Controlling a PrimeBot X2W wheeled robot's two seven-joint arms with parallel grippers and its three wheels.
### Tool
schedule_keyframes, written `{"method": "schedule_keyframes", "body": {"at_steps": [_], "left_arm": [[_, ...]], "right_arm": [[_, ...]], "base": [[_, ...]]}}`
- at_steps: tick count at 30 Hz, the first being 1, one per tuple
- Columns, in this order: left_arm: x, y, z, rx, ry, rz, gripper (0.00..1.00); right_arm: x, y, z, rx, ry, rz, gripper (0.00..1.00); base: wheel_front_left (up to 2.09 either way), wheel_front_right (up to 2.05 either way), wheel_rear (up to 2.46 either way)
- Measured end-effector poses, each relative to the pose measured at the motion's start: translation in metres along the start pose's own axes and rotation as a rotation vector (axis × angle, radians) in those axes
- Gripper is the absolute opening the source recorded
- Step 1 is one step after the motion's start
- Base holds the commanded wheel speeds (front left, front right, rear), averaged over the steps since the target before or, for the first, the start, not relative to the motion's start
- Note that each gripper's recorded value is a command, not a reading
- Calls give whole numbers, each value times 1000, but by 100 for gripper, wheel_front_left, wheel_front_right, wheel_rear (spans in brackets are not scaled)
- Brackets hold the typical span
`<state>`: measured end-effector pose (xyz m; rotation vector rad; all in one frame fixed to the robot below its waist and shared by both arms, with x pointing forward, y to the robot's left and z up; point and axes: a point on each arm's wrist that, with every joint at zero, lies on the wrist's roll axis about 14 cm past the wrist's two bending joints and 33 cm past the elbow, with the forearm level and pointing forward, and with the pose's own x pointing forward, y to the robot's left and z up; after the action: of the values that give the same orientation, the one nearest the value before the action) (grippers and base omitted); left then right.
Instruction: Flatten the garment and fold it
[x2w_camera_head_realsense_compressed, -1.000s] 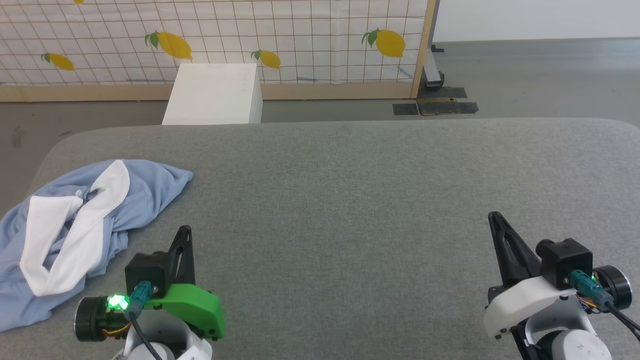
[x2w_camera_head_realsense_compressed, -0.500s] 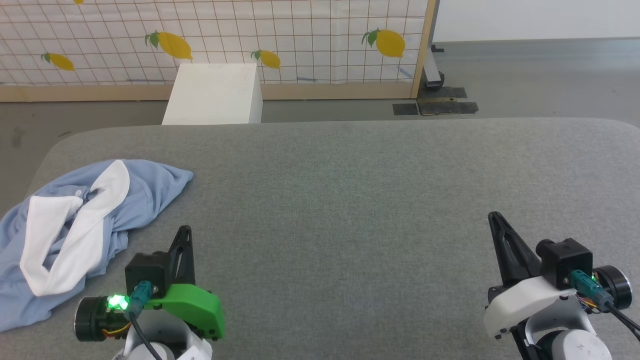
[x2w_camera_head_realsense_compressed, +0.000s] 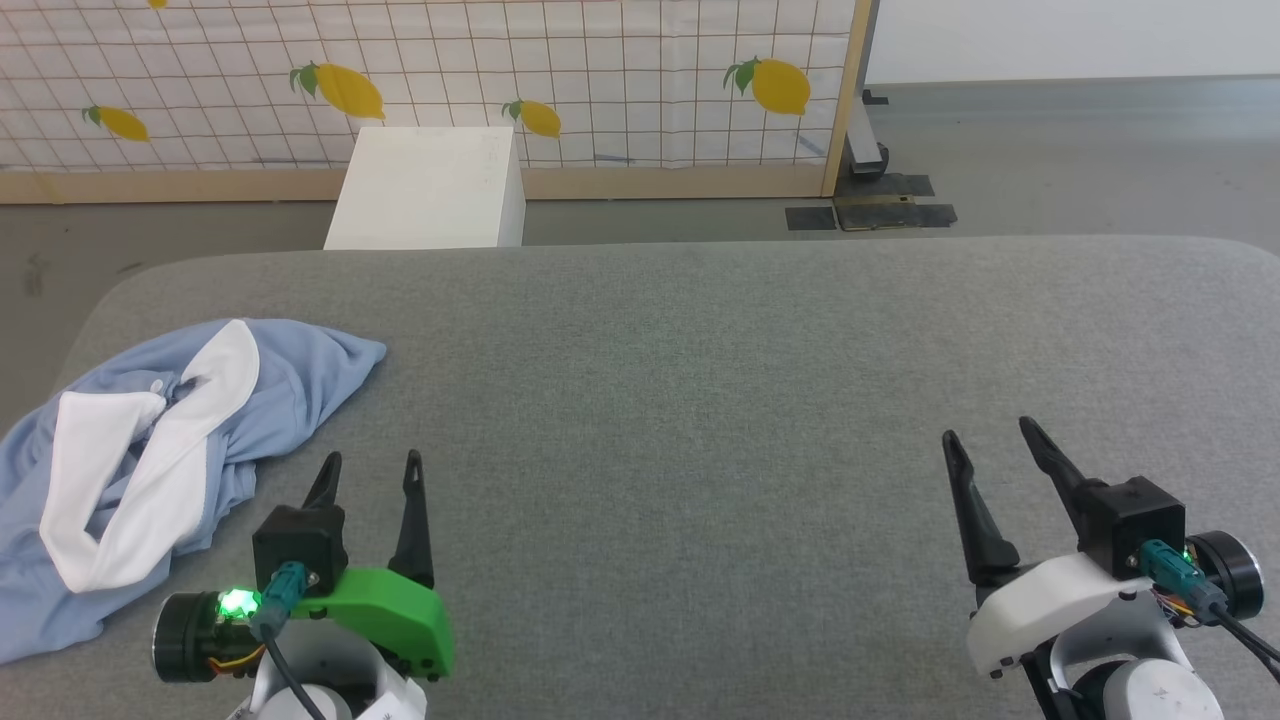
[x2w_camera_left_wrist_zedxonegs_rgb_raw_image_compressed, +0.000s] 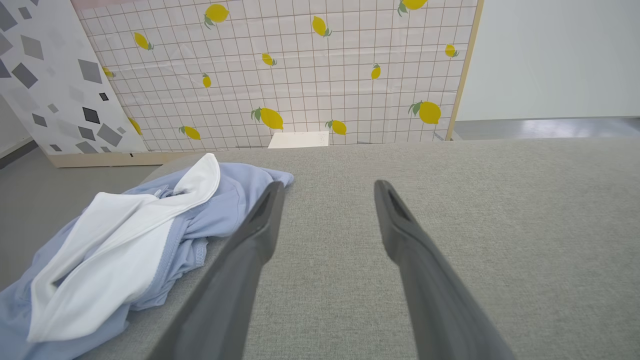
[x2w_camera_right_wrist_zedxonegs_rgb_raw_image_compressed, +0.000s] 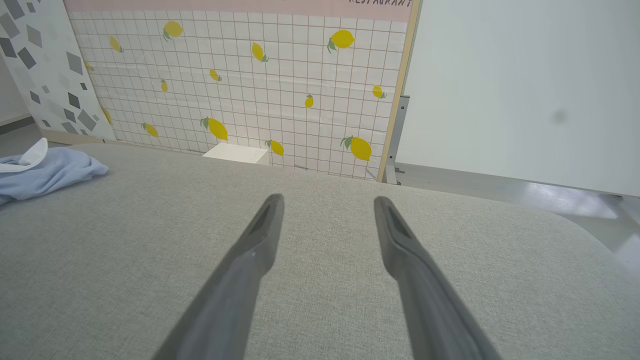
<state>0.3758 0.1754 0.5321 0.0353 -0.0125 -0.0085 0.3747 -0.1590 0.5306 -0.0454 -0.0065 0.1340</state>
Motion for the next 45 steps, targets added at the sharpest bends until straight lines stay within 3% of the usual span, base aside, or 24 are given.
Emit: {"method": "schedule_keyframes", "body": {"at_steps": [16, 45], "left_arm": [[-4, 2, -2, -16, -6, 15, 100], [-50, 69, 2, -41, -46, 252, 100]], "right_arm": [[5, 9, 2, 0, -18, 27, 100], [35, 88, 6, 0, -55, 261, 100]], "base": [[0, 0, 0], [0, 0, 0]]}}
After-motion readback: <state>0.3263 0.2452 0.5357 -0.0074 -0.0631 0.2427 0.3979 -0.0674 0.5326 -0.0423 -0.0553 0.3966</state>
